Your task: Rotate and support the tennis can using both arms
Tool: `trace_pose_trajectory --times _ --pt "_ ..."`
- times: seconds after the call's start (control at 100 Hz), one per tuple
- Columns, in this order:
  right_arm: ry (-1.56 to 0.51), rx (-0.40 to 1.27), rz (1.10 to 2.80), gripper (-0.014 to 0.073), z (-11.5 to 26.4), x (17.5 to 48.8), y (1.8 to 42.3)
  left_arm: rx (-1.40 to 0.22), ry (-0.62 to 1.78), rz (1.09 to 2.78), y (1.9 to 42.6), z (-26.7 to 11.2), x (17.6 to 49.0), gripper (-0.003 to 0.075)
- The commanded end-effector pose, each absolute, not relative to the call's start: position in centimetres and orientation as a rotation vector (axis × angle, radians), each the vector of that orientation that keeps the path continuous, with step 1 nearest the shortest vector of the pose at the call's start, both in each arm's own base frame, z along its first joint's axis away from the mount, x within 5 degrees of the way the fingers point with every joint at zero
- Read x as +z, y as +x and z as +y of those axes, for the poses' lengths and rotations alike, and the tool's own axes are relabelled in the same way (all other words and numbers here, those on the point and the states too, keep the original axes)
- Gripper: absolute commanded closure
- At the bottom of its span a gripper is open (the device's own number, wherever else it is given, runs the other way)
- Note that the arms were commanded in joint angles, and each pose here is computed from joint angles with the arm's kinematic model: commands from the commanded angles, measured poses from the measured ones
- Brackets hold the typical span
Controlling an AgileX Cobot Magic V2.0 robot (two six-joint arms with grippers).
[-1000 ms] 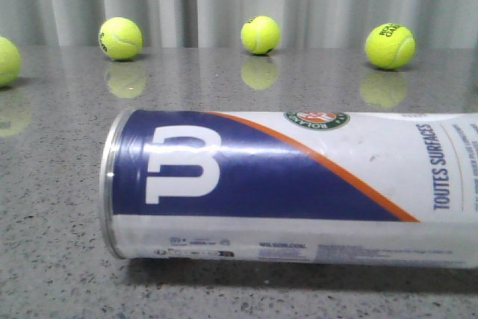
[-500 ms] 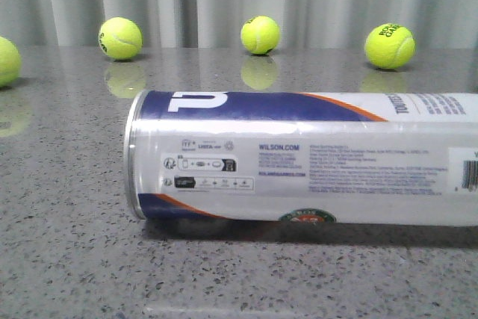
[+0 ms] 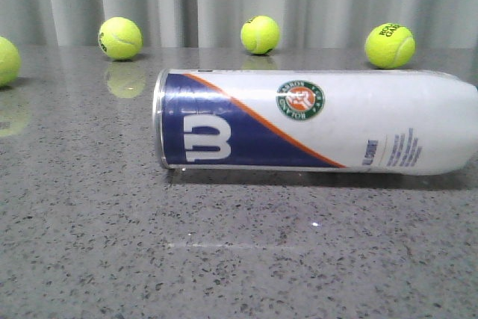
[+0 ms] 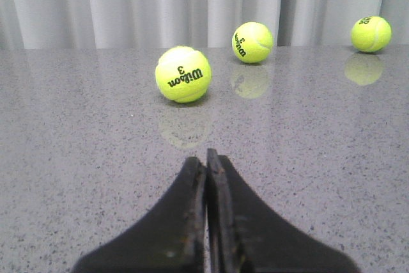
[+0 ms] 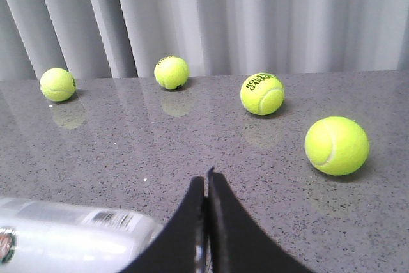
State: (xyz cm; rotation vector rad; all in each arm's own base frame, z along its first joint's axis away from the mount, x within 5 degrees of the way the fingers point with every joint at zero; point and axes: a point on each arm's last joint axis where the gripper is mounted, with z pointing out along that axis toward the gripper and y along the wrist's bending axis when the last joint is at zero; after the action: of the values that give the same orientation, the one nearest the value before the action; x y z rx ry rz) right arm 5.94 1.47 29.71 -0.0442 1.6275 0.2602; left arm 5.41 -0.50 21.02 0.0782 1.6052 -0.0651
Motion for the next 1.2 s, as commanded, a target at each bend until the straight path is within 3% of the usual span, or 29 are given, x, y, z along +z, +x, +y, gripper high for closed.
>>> trace_pose_trajectory --times 0.0,0.28,0.48,0.66,0.76,0.92,0.97,1.19 --pt "-0.018 0.249 1.536 0.0659 1.2 31.1 6.0 -0.075 0.061 1.449 4.4 -0.4 24.5 0.0741" --pt "-0.018 0.249 1.536 0.0659 1.2 31.1 6.0 -0.082 0.07 1.636 4.5 -0.5 28.8 0.0741" --pt "-0.018 0.249 1.536 0.0659 1.2 31.1 6.0 -0.079 0.086 1.895 6.2 -0.7 30.7 0.0741" --pt "-0.018 0.249 1.536 0.0659 1.2 31.1 6.0 -0.077 0.093 2.023 8.3 -0.9 32.1 0.0735" --pt "-0.018 0.249 1.536 0.0659 1.2 31.1 6.0 -0.093 0.091 2.083 9.4 -1.1 32.5 0.0644" --pt "-0.018 0.249 1.536 0.0659 1.2 31.1 6.0 -0.132 0.082 2.166 10.9 -1.4 33.0 0.0312" --pt "-0.018 0.249 1.536 0.0659 1.2 31.1 6.0 -0.142 0.08 2.198 11.3 -1.5 33.0 0.0241" --pt "-0.018 0.249 1.536 0.0659 1.2 31.1 6.0 -0.287 0.048 2.31 13.1 -2.6 33.2 0.0219"
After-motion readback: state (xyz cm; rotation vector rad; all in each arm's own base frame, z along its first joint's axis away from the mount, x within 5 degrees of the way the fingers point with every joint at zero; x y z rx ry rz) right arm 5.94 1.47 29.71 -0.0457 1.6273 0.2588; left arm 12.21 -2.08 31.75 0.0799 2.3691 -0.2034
